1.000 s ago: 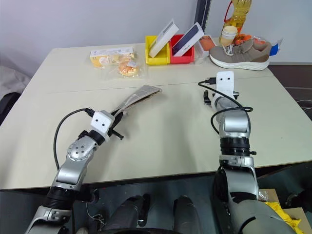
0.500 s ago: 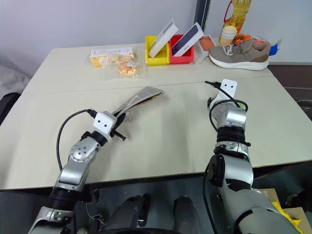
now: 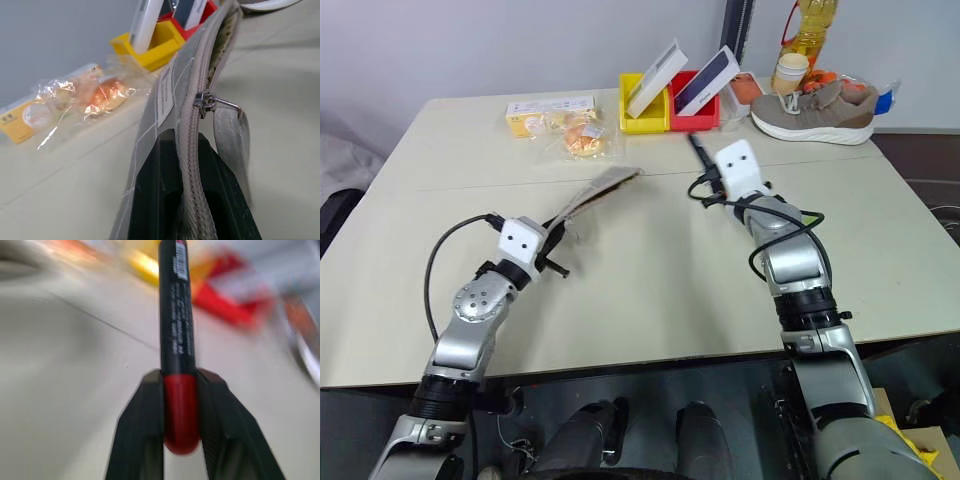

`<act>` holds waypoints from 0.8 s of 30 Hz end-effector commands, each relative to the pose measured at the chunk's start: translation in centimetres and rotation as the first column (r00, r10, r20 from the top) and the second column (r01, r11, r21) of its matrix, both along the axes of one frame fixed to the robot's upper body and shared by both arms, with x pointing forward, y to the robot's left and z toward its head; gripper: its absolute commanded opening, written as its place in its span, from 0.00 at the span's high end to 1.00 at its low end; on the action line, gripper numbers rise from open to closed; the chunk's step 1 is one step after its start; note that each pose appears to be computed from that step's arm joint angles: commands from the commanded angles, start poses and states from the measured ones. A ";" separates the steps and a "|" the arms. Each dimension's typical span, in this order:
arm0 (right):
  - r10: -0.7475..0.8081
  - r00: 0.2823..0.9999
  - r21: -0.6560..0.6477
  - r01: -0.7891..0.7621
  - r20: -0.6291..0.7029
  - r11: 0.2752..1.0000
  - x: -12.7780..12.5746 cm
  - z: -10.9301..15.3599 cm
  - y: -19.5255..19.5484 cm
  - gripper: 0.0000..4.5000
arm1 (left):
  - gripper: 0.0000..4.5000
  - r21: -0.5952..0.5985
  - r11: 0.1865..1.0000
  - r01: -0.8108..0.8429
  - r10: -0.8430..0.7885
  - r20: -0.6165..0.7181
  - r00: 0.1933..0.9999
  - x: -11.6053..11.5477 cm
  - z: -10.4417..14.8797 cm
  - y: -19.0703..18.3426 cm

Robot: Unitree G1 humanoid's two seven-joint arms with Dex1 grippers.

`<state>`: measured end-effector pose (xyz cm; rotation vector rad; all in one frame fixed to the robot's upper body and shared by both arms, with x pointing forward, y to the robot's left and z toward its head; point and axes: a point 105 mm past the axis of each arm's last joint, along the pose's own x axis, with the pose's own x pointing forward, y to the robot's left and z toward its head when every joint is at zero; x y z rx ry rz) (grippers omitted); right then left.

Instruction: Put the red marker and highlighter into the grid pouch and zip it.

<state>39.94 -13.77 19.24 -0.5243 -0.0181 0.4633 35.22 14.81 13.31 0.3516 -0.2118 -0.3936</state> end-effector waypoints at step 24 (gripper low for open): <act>0.271 0.963 -0.277 -0.263 -0.009 0.924 -3.1 -1.1 4.2 0.92 | 1.00 0.019 0.996 0.089 -0.090 0.053 0.995 -0.6 1.1 -0.9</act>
